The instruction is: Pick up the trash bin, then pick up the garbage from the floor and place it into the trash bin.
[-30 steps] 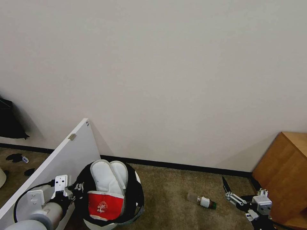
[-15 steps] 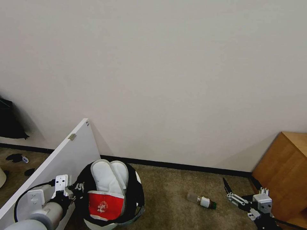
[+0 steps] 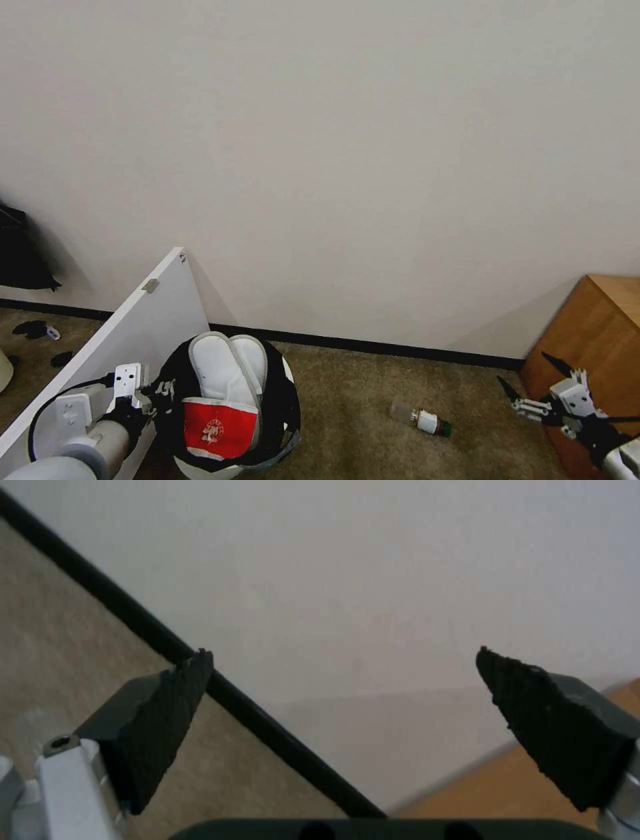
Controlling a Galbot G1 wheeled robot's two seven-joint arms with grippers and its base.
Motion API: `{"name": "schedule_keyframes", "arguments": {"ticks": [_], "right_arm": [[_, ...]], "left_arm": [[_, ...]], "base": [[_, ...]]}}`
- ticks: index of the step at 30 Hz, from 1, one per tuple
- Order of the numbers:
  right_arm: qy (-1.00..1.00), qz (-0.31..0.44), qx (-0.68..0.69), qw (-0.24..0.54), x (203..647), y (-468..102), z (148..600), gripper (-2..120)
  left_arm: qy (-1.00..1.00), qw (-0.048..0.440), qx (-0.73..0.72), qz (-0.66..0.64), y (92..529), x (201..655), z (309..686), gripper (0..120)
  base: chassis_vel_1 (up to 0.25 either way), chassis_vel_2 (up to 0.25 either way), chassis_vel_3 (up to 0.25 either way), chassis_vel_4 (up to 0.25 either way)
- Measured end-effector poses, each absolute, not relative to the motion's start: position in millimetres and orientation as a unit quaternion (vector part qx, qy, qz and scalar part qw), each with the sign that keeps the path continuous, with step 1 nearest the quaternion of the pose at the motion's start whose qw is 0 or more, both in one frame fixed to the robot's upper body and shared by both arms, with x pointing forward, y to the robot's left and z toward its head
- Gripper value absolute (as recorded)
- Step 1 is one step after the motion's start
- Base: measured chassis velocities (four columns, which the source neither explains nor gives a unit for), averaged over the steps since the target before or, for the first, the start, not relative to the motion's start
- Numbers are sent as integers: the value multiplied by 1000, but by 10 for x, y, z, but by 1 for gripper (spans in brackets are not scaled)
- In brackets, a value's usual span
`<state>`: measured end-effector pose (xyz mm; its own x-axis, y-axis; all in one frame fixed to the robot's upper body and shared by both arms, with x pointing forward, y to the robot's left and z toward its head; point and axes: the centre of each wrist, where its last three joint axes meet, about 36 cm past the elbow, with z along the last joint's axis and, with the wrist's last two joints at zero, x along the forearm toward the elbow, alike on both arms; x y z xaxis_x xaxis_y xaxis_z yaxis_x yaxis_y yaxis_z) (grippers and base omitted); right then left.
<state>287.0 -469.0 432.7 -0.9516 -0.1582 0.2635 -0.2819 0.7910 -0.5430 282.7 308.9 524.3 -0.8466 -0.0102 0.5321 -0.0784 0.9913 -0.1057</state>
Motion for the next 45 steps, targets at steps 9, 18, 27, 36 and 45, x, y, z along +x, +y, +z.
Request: {"name": "schedule_keyframes", "arguments": {"ticks": [9, 18, 27, 36, 45], "right_arm": [[-931, 293, 169, 139, 3041, -4798, 4388, 100], [-928, 296, 183, 132, 3045, -4756, 4274, 100], [-927, 284, 202, 141, 3136, -4715, 4180, 100], [-921, 271, 218, 174, 3228, -4590, 4075, 100], [-922, 248, 229, 189, 3243, -4498, 3958, 100]], "left_arm": [[-960, 272, 26, 59, 3068, 2806, 5271, 4], [-961, 270, 26, 58, 3058, 2812, 5281, 4], [-961, 271, 26, 57, 3057, 2801, 5284, 4], [-961, 269, 27, 56, 3063, 2798, 5296, 4], [-961, 270, 26, 56, 3055, 2798, 5294, 4]], "base": [[0, 0, 0, 0], [0, 0, 0, 0], [0, 0, 0, 0], [0, 0, 0, 0], [0, 0, 0, 0]]}}
